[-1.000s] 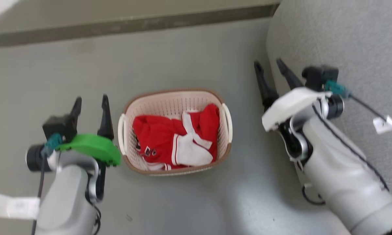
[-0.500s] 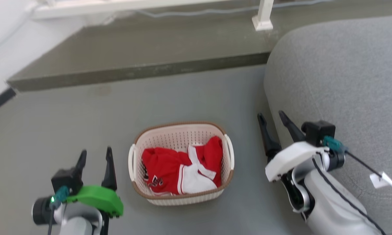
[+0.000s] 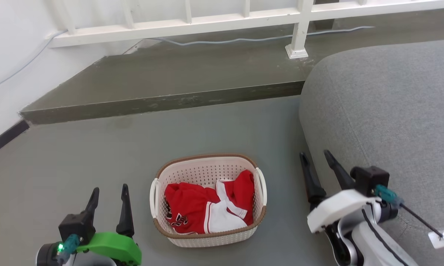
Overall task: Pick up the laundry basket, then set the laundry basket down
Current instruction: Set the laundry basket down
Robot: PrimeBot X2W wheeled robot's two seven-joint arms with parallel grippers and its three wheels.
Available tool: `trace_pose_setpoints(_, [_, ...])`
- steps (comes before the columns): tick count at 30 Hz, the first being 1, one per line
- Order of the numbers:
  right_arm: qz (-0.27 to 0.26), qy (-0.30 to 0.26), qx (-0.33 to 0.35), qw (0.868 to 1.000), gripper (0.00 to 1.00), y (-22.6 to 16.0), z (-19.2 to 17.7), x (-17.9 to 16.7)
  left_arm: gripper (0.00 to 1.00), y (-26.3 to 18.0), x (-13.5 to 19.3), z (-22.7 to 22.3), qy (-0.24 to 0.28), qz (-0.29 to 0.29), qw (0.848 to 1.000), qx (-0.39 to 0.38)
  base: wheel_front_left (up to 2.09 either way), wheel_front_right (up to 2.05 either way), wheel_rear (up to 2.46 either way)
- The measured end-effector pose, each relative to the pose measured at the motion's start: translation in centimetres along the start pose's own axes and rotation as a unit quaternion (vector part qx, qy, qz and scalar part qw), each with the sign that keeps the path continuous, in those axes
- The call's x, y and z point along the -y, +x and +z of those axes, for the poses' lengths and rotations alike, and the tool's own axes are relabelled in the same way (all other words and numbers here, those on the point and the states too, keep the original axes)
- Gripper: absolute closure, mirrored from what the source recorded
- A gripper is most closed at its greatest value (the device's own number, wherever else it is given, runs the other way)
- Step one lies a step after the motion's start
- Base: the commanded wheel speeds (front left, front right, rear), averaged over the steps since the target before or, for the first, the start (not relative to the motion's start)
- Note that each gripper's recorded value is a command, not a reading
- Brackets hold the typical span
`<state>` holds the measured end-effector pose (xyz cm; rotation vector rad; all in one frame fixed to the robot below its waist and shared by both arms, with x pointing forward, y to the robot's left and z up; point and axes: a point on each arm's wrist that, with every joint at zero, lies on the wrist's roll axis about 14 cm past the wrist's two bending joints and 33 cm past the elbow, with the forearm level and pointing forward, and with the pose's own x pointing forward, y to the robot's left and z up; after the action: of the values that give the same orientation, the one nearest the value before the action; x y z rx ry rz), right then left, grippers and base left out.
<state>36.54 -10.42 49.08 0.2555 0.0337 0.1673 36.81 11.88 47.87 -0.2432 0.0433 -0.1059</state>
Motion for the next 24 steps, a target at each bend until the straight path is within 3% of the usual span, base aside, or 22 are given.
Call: trace_pose_setpoints(24, [-0.021,0.0,0.002,1.0,0.0,-1.9,-0.5,0.5,0.0,-1.6,-0.1,0.2,0.008,0.006,1.0,0.007,0.0,0.0,0.0])
